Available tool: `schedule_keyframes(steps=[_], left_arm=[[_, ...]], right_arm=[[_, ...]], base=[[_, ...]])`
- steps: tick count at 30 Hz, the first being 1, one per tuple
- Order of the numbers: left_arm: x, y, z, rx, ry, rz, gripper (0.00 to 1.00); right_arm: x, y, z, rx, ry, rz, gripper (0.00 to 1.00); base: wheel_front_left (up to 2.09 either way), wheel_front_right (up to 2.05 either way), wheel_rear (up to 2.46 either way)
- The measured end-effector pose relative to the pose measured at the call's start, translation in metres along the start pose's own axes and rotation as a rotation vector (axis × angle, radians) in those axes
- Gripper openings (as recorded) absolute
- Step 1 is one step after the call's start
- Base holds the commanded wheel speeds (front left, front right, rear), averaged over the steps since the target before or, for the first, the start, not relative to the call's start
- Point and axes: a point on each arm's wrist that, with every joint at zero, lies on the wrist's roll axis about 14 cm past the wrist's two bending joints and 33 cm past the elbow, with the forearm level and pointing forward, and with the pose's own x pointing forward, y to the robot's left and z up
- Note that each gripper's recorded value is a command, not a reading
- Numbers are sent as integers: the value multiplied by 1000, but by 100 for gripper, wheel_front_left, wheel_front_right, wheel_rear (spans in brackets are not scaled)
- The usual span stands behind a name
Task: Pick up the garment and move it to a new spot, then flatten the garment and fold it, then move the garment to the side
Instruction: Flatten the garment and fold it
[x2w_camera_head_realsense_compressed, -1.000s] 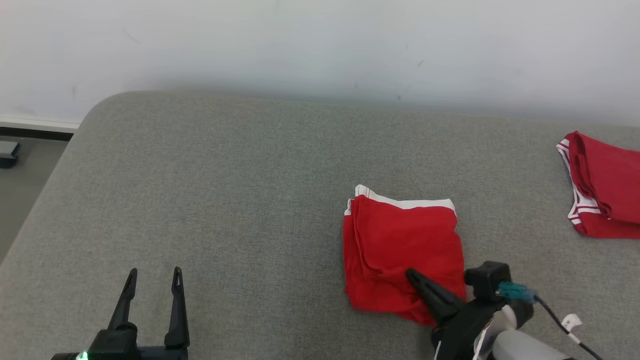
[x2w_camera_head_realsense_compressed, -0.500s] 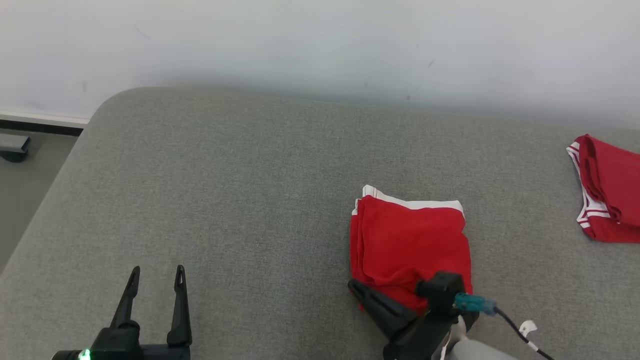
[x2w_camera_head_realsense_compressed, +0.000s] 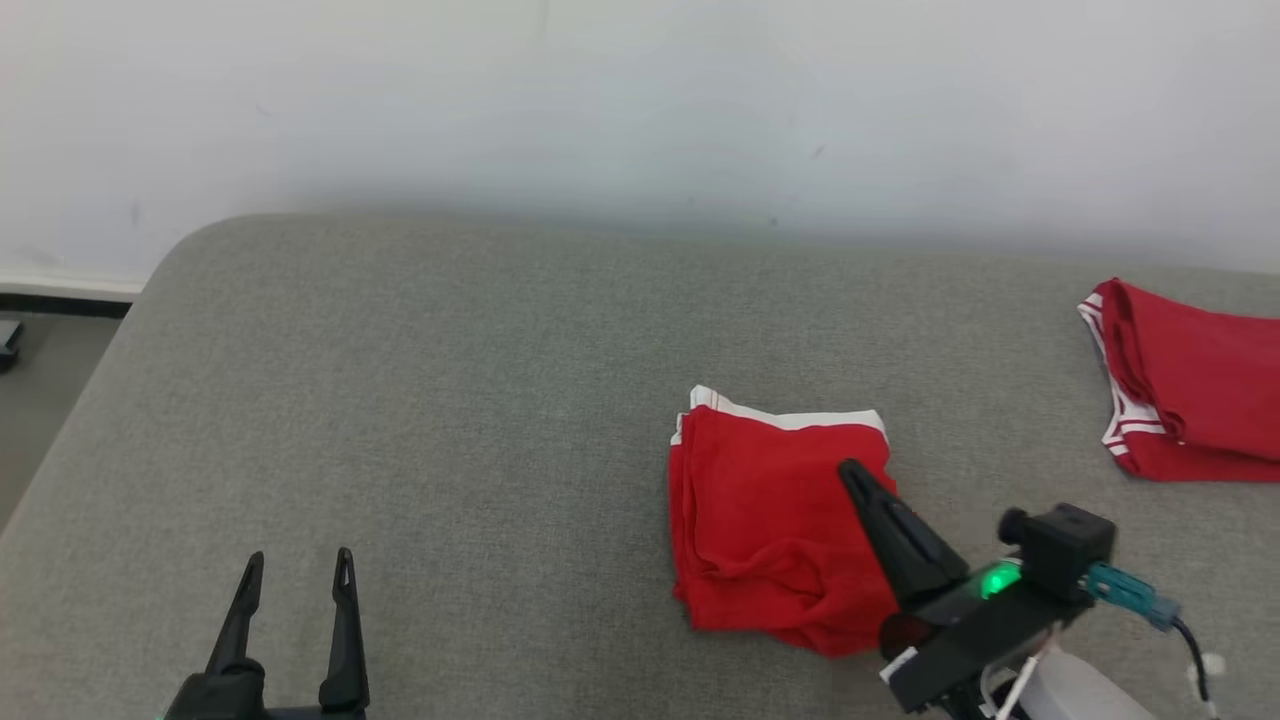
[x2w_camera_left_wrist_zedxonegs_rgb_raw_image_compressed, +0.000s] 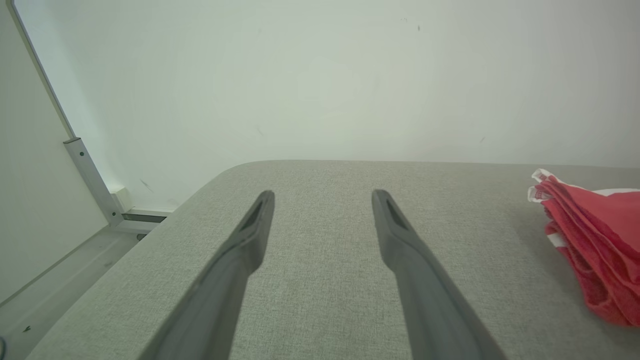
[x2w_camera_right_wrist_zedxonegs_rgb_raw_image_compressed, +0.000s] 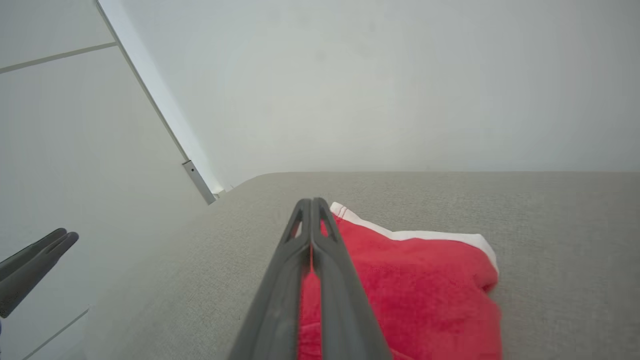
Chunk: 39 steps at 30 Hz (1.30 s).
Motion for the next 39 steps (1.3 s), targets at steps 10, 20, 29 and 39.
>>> schedule_keyframes(steps=[10, 20, 29, 39], left_arm=[[5, -13, 7, 4, -25, -46, 100], [11, -29, 9, 5, -33, -96, 100], [13, -43, 10, 0, -37, -138, 100], [9, -46, 9, 2, -35, -152, 100]], right_arm=[[-51, -55, 33, -35, -133, -246, 0], [-108, -77, 41, -117, -183, -428, 0], [-137, -80, 41, -181, -182, -505, 100], [-146, -82, 30, -169, -160, -543, 100]], base=[[0, 0, 0], [0, 0, 0], [0, 0, 0], [0, 0, 0]])
